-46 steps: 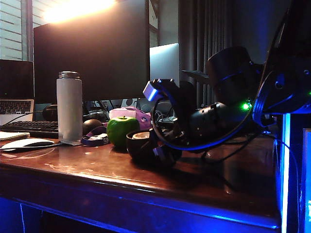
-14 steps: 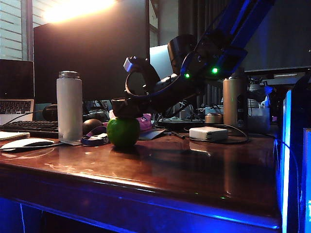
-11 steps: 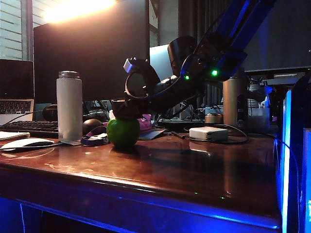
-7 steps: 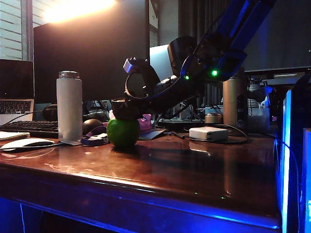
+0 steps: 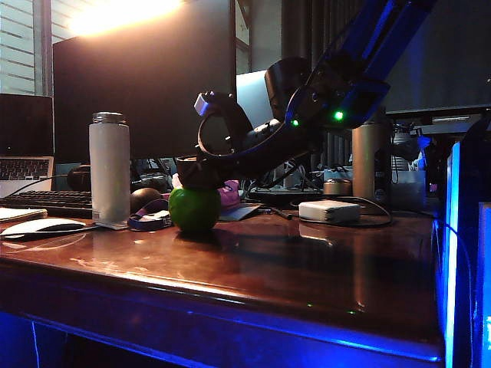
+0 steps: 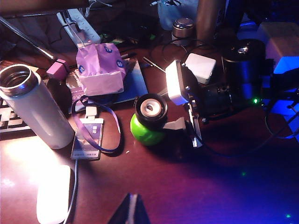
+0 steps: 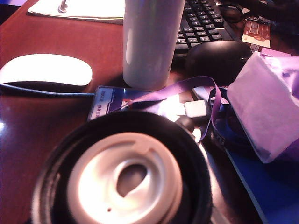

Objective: Stack the black thermos bottle cap from the table onto the green apple.

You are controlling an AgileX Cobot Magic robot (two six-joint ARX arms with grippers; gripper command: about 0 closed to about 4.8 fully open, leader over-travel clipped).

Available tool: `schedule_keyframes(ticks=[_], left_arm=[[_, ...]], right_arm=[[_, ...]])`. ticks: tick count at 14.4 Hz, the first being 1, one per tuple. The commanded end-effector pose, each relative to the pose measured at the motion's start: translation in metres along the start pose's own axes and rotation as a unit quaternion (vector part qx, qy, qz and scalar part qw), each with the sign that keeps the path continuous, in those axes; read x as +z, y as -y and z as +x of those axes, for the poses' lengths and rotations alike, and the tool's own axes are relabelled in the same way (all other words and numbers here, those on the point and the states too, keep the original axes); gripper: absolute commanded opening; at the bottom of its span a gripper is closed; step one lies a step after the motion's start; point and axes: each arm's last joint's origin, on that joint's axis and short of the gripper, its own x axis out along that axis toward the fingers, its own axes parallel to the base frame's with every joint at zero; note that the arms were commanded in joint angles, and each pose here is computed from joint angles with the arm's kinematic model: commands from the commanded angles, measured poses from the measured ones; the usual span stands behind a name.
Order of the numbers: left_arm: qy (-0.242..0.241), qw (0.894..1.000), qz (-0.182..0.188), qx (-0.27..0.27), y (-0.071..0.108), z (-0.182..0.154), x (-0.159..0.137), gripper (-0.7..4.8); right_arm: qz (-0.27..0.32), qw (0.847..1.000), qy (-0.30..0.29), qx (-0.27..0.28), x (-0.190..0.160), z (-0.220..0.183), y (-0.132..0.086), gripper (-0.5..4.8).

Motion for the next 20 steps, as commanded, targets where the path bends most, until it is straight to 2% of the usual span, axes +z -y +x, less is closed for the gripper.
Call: schedule_keyframes(ticks=[1, 2, 4, 7, 8, 9, 10, 12, 16, 17, 18, 20], left_arm=[[0.008, 1.0, 0.002, 0.001, 0.0001, -0.0011, 0.0014, -0.05], [0.008, 1.0, 0.002, 0.001, 0.0001, -0.0011, 0.0014, -0.05], [0.007, 1.0, 0.002, 0.001, 0.0001, -0.0011, 0.0014, -0.05], [0.008, 1.0, 0.002, 0.001, 0.0001, -0.0011, 0.0014, -0.05], [0.007, 1.0, 0.002, 0.001, 0.0001, -0.0011, 0.0014, -0.05], [0.008, 1.0, 0.002, 0.001, 0.0001, -0.0012, 0.0015, -0.05], [0.007, 1.0, 0.002, 0.001, 0.0001, -0.0011, 0.0014, -0.05], [0.007, 1.0, 0.002, 0.001, 0.0001, -0.0011, 0.0014, -0.05], [0.007, 1.0, 0.002, 0.001, 0.0001, -0.0011, 0.0014, -0.05], [0.007, 1.0, 0.002, 0.001, 0.0001, -0.0011, 0.0014, -0.05], [0.008, 1.0, 0.002, 0.001, 0.0001, -0.0011, 0.0014, -0.05], [0.007, 1.0, 0.002, 0.001, 0.0001, -0.0011, 0.0014, -0.05]], right_arm=[[-0.005, 1.0, 0.007, 0.0, 0.0024, 0.0, 0.0008, 3.51], [-0.005, 1.0, 0.007, 0.0, 0.0024, 0.0, 0.0008, 3.53], [-0.005, 1.0, 0.007, 0.0, 0.0024, 0.0, 0.0008, 4.01], [-0.005, 1.0, 0.008, 0.0, 0.0025, 0.0, 0.0008, 4.0], [-0.005, 1.0, 0.008, 0.0, 0.0027, 0.0001, 0.0007, 3.86], [-0.006, 1.0, 0.01, 0.0, 0.003, 0.0001, 0.0008, 3.5], [-0.006, 1.0, 0.01, 0.0, 0.0031, 0.0, 0.001, 3.5], [-0.006, 1.0, 0.01, 0.0, 0.0031, 0.0, 0.001, 4.02], [-0.01, 1.0, 0.018, -0.003, 0.0048, 0.0, 0.0014, 4.02], [-0.011, 1.0, 0.02, -0.003, 0.0052, -0.0001, 0.0016, 4.15], [-0.011, 1.0, 0.02, -0.003, 0.0052, 0.0, 0.0014, 4.67], [-0.01, 1.0, 0.017, -0.002, 0.0045, 0.0, 0.0012, 4.77]])
